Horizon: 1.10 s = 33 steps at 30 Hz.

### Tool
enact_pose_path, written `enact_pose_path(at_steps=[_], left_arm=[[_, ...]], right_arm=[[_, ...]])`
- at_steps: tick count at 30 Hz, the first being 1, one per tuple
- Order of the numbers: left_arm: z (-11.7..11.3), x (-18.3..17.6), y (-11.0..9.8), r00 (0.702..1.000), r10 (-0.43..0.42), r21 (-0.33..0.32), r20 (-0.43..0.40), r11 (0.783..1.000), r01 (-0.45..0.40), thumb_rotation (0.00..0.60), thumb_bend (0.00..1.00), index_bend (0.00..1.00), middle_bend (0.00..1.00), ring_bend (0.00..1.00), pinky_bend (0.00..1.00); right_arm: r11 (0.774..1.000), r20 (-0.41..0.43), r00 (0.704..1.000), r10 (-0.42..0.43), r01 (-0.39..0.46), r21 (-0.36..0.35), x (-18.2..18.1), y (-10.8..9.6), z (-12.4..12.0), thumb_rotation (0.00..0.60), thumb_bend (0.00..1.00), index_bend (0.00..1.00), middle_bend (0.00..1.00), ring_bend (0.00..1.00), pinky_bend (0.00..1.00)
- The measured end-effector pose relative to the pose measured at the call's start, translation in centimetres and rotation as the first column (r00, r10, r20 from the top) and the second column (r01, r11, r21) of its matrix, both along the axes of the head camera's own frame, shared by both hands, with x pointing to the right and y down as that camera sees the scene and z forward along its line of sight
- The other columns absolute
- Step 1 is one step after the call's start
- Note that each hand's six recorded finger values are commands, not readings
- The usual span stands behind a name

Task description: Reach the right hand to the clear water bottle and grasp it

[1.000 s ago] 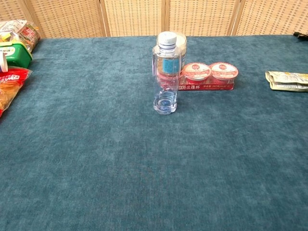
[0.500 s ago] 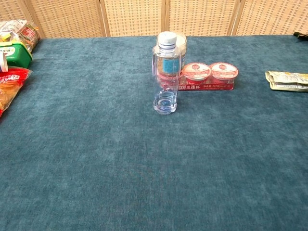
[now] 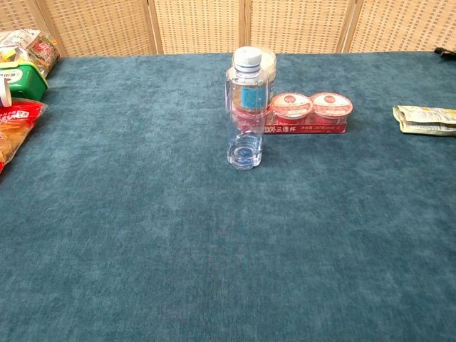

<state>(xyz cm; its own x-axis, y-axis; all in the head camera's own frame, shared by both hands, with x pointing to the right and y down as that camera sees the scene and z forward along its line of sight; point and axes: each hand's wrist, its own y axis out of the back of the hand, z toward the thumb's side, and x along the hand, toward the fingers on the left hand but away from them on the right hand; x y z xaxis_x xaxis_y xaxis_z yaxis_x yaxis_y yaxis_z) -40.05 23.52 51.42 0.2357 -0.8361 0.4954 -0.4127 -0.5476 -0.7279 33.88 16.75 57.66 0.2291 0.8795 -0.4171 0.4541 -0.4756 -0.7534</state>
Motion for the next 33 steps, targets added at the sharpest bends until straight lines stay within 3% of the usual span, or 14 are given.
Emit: enact_pose_path(at_steps=[8, 15, 24, 33], left_arm=[[0.0, 0.0, -0.1, 1.0, 0.0, -0.002, 0.004, 1.0, 0.0, 0.6, 0.44, 0.21, 0.17, 0.0, 0.0], [-0.1, -0.2, -0.1, 1.0, -0.007, -0.002, 0.015, 1.0, 0.007, 0.6, 0.44, 0.21, 0.17, 0.0, 0.0], [0.0, -0.6, 0.0, 1.0, -0.023, -0.003, 0.02, 1.0, 0.023, 0.6, 0.43, 0.21, 0.17, 0.0, 0.0], [-0.2, -1.3, 0.1, 0.999, -0.039, 0.001, 0.03, 0.999, 0.039, 0.6, 0.43, 0.21, 0.17, 0.0, 0.0]], right_arm=[[0.994, 0.204, 0.978, -0.045, 0.064, -0.087, -3.5, -1.1, 1.2, 0.6, 0.08, 0.0, 0.15, 0.0, 0.0], [0.978, 0.369, 0.924, -0.101, 0.16, -0.135, -7.6, -2.3, 2.1, 0.6, 0.07, 0.0, 0.15, 0.0, 0.0], [0.955, 0.458, 0.874, -0.16, 0.255, -0.153, -12.5, -3.4, 3.4, 0.6, 0.07, 0.0, 0.15, 0.0, 0.0], [0.942, 0.498, 0.852, -0.164, 0.285, -0.177, -14.7, -5.3, 4.6, 0.6, 0.07, 0.0, 0.15, 0.0, 0.0]])
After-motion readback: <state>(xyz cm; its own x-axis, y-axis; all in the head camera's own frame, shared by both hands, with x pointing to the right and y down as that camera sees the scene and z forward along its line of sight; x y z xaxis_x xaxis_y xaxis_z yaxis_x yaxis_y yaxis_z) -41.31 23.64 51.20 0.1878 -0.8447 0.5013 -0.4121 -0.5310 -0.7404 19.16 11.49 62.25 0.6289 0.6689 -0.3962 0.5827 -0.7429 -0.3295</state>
